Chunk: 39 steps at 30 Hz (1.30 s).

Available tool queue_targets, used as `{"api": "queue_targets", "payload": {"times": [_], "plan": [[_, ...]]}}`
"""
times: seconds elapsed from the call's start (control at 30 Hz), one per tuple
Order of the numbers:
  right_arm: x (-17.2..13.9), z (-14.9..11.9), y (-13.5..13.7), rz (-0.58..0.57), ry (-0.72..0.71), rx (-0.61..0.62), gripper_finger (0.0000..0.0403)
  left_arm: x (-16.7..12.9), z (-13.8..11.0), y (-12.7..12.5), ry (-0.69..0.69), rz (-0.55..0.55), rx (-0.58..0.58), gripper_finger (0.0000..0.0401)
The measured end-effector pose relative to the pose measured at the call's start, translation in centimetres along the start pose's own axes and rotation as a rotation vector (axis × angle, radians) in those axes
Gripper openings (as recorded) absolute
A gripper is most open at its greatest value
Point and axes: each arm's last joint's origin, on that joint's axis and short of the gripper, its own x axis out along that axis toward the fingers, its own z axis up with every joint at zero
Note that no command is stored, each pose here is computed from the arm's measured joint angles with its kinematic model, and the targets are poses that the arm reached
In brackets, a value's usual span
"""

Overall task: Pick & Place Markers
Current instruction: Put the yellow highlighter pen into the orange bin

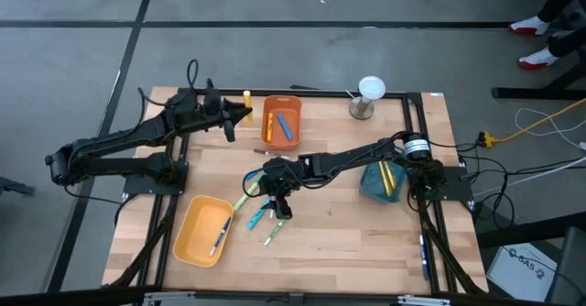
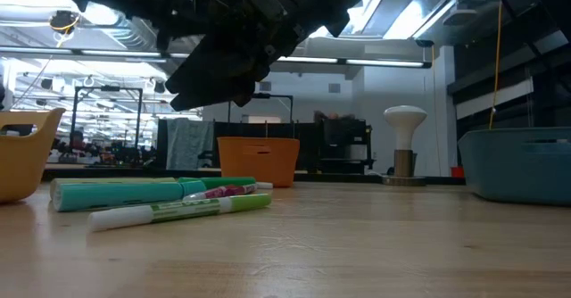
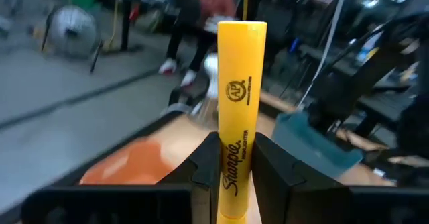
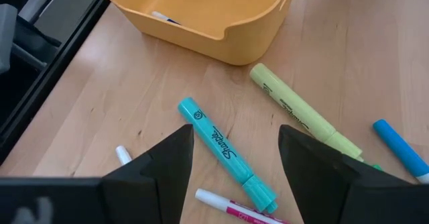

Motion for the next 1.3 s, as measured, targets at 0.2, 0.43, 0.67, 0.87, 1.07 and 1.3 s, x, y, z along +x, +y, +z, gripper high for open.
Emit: {"api": "queue_targets", "payload": {"times": [0.2, 0.43, 0.67, 0.87, 1.07, 1.3], "plan": [[0.0, 0.0, 0.0, 0.000, 0.000, 0.000, 0.0216, 0.1, 0.8, -0.6, -0.092, -0.042, 0.050, 0.0055], [0.0, 0.0, 0.0, 0.000, 0.000, 0.000, 0.0216, 1.5, 0.7, -0.7, -0.120, -0.053, 0.079, 0.0055], [0.0, 0.0, 0.0, 0.000, 0.000, 0.000, 0.0216, 3.5, -0.2, -0.4, -0.111, -0.039, 0.114, 0.0055], [0.0, 0.0, 0.0, 0.000, 0.000, 0.000, 0.0216, 5.5, -0.2, -0.3, -0.073, -0.028, 0.136, 0.0055], [0.0, 0.0, 0.0, 0.000, 0.000, 0.000, 0.0216, 8.0, 0.6, -0.5, -0.015, 0.015, 0.173, 0.0055], [0.0, 0.0, 0.0, 0.000, 0.000, 0.000, 0.0216, 10.9, 1.6, -0.5, 0.100, 0.095, 0.235, 0.0055]]}}
